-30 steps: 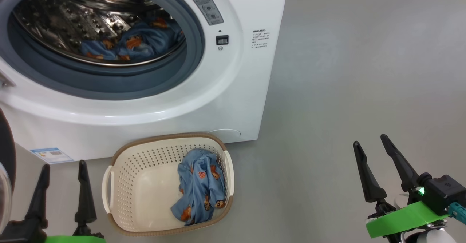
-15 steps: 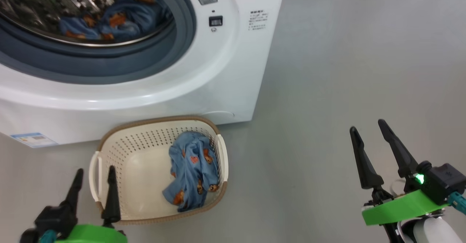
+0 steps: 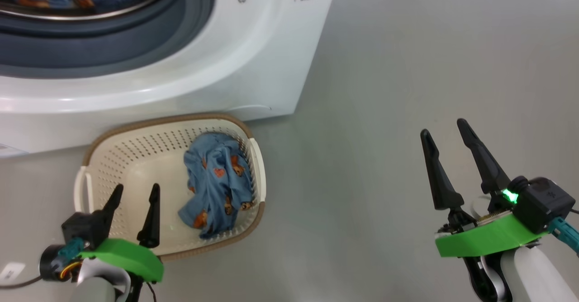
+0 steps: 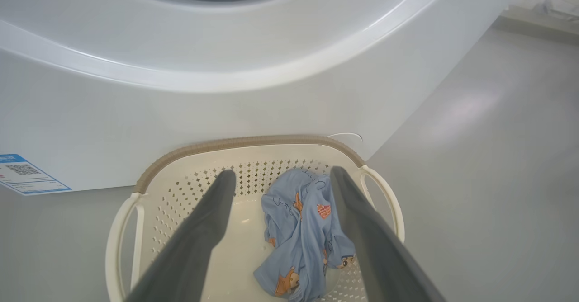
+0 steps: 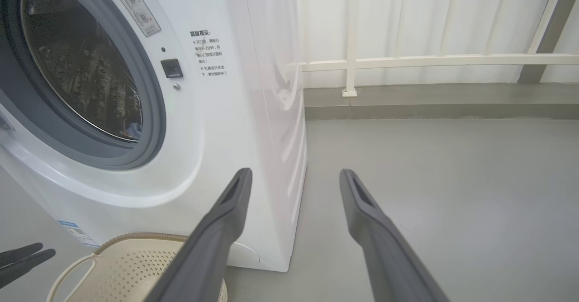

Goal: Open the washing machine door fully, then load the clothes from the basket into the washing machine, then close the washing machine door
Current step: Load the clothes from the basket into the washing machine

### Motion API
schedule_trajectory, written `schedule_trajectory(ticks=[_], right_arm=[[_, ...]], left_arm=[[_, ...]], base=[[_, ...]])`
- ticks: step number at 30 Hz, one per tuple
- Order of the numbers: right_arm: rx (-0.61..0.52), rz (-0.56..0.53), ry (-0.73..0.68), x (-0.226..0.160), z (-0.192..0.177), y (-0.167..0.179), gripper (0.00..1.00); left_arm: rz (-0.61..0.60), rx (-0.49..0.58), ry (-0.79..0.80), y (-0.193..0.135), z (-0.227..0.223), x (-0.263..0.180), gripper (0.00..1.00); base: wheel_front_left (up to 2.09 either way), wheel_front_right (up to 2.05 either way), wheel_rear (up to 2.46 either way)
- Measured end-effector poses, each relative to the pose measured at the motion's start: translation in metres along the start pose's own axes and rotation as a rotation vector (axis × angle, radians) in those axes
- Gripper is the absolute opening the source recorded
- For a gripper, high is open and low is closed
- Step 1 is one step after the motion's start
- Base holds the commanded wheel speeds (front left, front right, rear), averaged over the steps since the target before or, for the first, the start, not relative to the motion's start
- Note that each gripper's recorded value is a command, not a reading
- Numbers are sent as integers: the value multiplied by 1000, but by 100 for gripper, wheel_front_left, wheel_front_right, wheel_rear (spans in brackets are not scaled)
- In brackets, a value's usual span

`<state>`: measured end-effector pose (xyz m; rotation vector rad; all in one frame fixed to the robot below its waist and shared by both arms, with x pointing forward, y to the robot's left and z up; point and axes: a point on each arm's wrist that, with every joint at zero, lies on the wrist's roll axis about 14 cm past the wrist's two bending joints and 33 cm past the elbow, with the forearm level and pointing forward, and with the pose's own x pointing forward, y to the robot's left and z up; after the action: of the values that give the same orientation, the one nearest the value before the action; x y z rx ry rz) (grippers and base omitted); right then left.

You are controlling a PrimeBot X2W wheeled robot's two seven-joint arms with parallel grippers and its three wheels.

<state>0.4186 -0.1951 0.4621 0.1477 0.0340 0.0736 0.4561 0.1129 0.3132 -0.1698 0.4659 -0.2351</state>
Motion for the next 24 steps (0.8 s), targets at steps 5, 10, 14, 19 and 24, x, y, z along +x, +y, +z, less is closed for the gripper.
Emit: schedule_trajectory(ticks=[5, 10, 14, 19, 24], right_arm=[[-5, -7, 14, 9, -8, -3, 100], [-4, -15, 35, 16, -18, -5, 100], [-11, -13, 52, 21, -26, -5, 100], [-11, -9, 66, 26, -33, -5, 100], [-19, -15, 83, 31, -41, -8, 100]], left_arm=[[-40, -2, 78, -10, -23, 18, 100], [-71, 5, 151, -15, -44, 33, 100], [-99, 8, 207, -22, -60, 43, 100], [-127, 12, 257, -29, -75, 53, 100], [-150, 15, 311, -33, -91, 64, 100]], base=[[0, 0, 0], [0, 0, 0], [0, 0, 0], [0, 0, 0], [0, 0, 0]])
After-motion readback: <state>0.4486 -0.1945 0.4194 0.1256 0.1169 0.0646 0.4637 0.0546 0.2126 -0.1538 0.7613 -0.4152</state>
